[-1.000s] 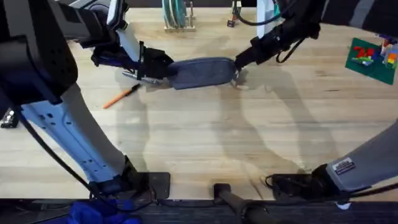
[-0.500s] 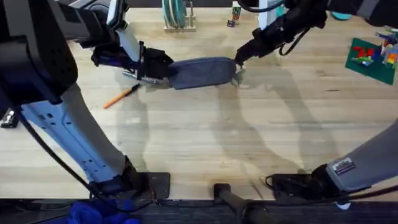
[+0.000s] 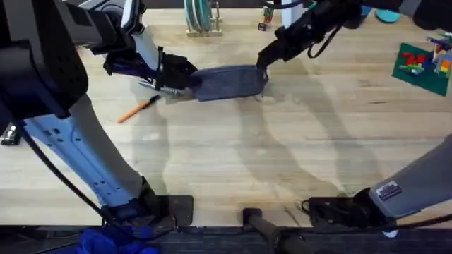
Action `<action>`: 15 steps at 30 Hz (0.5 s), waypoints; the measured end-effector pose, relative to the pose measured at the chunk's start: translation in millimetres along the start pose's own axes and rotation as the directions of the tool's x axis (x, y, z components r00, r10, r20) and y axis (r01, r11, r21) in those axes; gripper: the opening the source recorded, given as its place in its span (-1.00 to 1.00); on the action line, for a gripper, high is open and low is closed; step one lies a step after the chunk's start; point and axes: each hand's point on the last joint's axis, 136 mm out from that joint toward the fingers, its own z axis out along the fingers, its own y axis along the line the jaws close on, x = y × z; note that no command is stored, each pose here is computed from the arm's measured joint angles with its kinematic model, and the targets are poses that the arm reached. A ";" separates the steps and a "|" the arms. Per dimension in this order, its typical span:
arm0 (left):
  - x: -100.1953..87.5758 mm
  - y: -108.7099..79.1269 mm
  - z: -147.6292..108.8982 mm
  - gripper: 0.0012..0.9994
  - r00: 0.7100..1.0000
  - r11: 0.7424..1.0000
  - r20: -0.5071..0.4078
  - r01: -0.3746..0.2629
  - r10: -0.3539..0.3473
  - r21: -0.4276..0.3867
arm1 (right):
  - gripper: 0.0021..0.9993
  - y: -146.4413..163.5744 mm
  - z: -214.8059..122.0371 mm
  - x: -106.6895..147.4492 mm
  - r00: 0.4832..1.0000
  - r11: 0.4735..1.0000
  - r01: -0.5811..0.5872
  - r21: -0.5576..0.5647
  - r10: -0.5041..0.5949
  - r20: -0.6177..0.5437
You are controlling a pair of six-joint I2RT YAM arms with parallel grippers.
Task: Unzip the bag, pick up the pens from the table one at a time and place them inside, then zip the bag closed.
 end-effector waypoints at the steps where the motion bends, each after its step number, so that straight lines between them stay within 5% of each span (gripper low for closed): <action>1: 0.0 0.0 0.0 -0.92 1.000 1.000 0.000 0.000 0.000 0.000 | -0.94 3.0 0.7 -1.5 1.000 1.000 0.005 -0.002 -0.005 0.000; 15: 0.2 0.2 -0.1 -0.92 1.000 1.000 -0.001 -0.001 0.001 -0.001 | -0.94 28.8 14.1 -4.8 0.998 0.998 0.060 -0.012 -0.060 -0.025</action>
